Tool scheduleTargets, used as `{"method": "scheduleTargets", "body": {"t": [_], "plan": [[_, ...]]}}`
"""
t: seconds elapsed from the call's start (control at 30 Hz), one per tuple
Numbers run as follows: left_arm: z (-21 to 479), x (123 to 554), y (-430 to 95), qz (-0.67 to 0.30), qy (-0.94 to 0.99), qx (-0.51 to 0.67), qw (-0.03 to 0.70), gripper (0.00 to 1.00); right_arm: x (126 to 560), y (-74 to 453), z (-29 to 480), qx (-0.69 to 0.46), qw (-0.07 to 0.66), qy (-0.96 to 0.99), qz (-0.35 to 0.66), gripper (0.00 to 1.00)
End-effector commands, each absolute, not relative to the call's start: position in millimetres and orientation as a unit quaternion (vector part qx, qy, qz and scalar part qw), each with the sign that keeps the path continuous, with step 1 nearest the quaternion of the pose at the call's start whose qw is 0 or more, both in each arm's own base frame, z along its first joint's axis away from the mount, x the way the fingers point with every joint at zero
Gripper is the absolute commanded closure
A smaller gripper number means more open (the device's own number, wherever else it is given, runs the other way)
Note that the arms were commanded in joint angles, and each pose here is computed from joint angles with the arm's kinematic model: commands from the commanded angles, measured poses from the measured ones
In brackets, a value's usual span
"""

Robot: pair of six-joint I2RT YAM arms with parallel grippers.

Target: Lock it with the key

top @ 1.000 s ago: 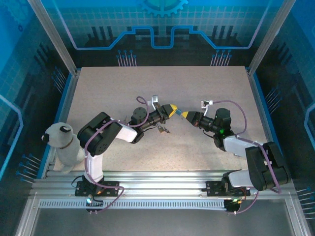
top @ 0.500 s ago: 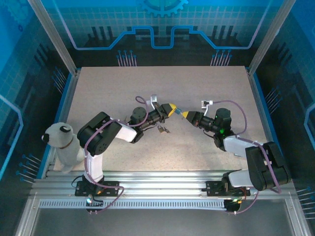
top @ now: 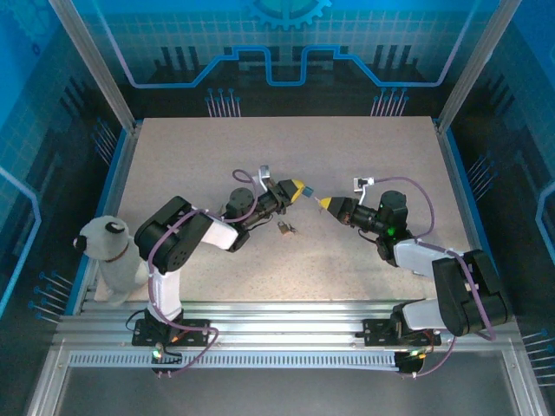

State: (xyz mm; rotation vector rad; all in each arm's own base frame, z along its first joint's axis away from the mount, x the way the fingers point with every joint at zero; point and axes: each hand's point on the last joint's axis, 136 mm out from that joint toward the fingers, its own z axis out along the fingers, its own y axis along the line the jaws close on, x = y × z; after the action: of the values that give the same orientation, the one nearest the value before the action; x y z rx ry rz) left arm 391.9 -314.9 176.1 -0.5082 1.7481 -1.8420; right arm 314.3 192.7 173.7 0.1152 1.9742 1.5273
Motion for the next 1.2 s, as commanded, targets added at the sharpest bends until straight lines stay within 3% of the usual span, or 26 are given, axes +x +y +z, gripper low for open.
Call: {"method": "scheduleTargets", "body": {"t": [0.0, 0.4, 0.83, 1.17], "plan": [[187.3, 394.5, -305.5, -0.69, 0.632, -0.196, 0.292, 1.0, 310.8, 190.0, 182.2, 0.03, 0.326, 0.74, 0.588, 1.0], [177.7, 392.5, -296.6, -0.671, 0.655, -0.191, 0.29, 1.0, 310.4, 174.8, 187.5, 0.038, 0.355, 0.747, 0.561, 1.0], [168.8, 378.7, -298.7, -0.55, 0.777, -0.117, 0.282, 1.0, 297.7, 144.7, 211.9, 0.027, 0.455, 0.766, 0.453, 1.0], [167.9, 377.0, -293.6, -0.463, 0.843, -0.085, 0.26, 1.0, 293.9, 136.2, 217.6, 0.033, 0.478, 0.763, 0.433, 1.0]]}}
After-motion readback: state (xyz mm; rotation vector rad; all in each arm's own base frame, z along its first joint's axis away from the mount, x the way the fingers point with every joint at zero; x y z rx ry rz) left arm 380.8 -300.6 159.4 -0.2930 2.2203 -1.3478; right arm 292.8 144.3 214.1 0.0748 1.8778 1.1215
